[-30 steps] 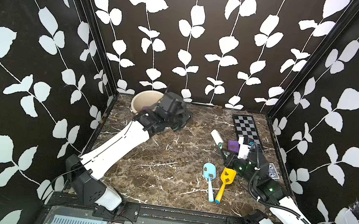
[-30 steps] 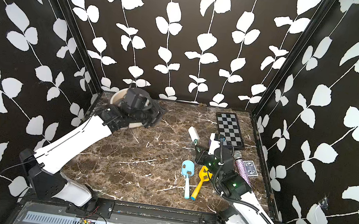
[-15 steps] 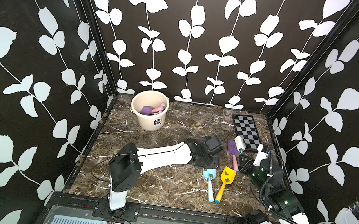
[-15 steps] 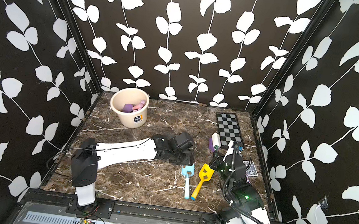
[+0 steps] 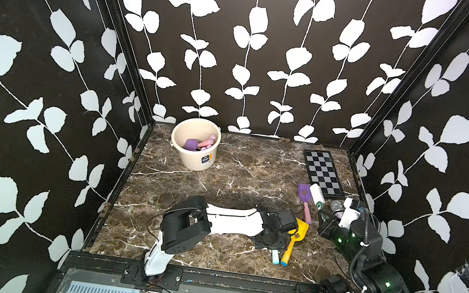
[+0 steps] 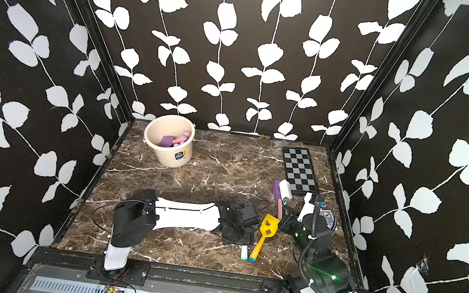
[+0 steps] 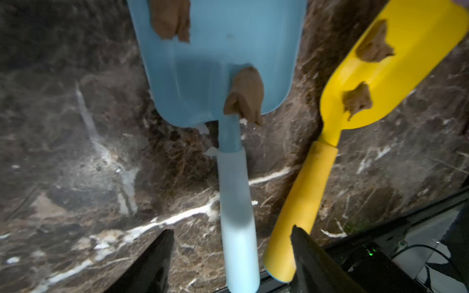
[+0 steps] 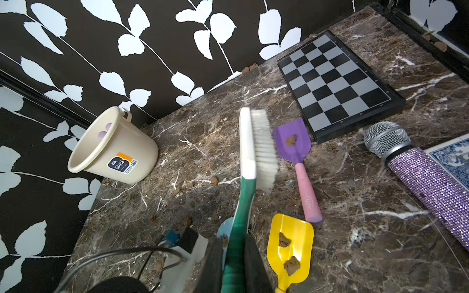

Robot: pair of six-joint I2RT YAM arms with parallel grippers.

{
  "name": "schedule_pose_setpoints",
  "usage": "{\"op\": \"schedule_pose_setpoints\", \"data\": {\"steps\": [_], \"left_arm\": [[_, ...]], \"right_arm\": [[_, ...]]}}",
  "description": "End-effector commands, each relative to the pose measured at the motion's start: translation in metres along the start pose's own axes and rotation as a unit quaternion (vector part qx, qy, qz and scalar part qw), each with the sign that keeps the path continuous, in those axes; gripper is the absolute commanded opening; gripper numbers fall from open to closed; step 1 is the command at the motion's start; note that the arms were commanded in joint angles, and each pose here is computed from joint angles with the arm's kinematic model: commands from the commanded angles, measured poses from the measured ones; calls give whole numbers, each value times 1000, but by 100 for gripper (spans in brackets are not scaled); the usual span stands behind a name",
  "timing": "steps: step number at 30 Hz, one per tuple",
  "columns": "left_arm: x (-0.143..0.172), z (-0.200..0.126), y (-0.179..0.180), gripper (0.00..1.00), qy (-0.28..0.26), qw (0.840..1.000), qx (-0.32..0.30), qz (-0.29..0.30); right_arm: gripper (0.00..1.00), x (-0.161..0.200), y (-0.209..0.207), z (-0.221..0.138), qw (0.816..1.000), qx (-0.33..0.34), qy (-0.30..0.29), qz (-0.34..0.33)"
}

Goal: Brush the soil off the hand trowel and place it into the bucket
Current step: Pick up the hand trowel from the center of the board.

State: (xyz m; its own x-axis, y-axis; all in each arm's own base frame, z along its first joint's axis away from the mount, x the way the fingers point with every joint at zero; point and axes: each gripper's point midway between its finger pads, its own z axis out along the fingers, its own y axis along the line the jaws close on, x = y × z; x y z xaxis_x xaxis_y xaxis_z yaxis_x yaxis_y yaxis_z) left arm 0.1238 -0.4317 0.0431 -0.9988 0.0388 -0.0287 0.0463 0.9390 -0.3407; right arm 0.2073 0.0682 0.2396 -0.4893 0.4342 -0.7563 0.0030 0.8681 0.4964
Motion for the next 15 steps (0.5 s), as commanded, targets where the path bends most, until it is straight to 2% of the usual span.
{"op": "schedule_pose_setpoints", "data": {"steps": [1, 7, 11, 15], "left_arm": [[13, 1, 7, 74, 21, 1000, -14, -18], [17, 8, 10, 71, 30, 999, -32, -14], [26, 13, 19, 61, 60, 996, -61, 2], [27, 8, 23, 53, 57, 996, -64, 2]], "right_arm": [[0, -8, 3, -10, 1000, -10, -15, 18], [0, -5, 1, -12, 1000, -9, -11, 20], [0, -4, 2, -10, 1000, -9, -8, 21], [0, -4, 1, -8, 1000, -9, -10, 23]]}}
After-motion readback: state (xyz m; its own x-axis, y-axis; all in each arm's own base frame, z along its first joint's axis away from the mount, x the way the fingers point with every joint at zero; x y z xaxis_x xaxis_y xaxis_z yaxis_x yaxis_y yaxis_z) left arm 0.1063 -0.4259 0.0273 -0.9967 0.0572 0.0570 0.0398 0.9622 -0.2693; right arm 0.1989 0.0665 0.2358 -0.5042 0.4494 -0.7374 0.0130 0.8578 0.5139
